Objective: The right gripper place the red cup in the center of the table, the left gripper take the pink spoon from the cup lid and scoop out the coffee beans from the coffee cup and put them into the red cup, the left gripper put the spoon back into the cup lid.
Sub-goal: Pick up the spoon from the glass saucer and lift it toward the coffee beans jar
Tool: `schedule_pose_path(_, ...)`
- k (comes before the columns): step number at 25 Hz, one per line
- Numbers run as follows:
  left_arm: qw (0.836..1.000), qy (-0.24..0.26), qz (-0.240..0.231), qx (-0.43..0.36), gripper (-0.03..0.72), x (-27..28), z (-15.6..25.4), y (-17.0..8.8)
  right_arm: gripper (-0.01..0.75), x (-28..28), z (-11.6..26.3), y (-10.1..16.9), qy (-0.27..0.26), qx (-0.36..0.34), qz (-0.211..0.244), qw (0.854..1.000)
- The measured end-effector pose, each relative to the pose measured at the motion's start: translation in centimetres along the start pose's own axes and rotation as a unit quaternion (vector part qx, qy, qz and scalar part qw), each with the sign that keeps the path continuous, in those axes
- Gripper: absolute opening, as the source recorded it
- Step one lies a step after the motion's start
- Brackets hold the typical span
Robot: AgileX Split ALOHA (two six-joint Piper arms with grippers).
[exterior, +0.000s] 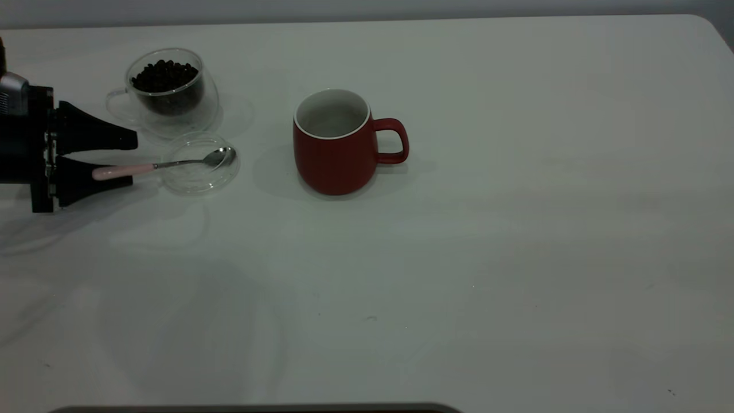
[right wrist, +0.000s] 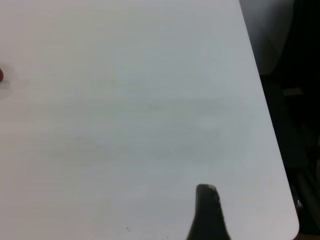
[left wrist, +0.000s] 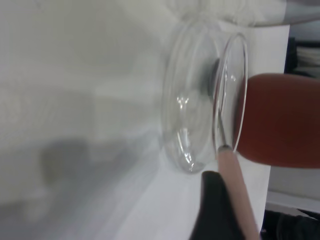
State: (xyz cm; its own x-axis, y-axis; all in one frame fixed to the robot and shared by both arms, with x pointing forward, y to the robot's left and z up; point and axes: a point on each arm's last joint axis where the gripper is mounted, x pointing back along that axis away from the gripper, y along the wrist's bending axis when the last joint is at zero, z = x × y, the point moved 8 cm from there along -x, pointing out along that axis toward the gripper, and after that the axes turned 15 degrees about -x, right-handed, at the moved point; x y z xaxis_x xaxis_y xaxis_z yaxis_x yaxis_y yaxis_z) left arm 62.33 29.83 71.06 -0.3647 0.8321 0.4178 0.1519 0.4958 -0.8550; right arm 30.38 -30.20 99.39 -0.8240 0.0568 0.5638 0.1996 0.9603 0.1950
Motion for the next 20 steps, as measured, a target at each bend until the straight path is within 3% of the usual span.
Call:
schedule_pose_path(12,1.0,-0.022,-0.01,0.011,0.121,0.0,-0.7,0.3,0.591,0.0,0.0,0.0,0.0,0.001,0.0,1.0)
schedule_pose_path(20,1.0,-0.009,-0.015,0.002,0.119,1.2,-0.6,0.4,0.591,0.0,0.0,0.0,0.0,0.0,0.0,1.0)
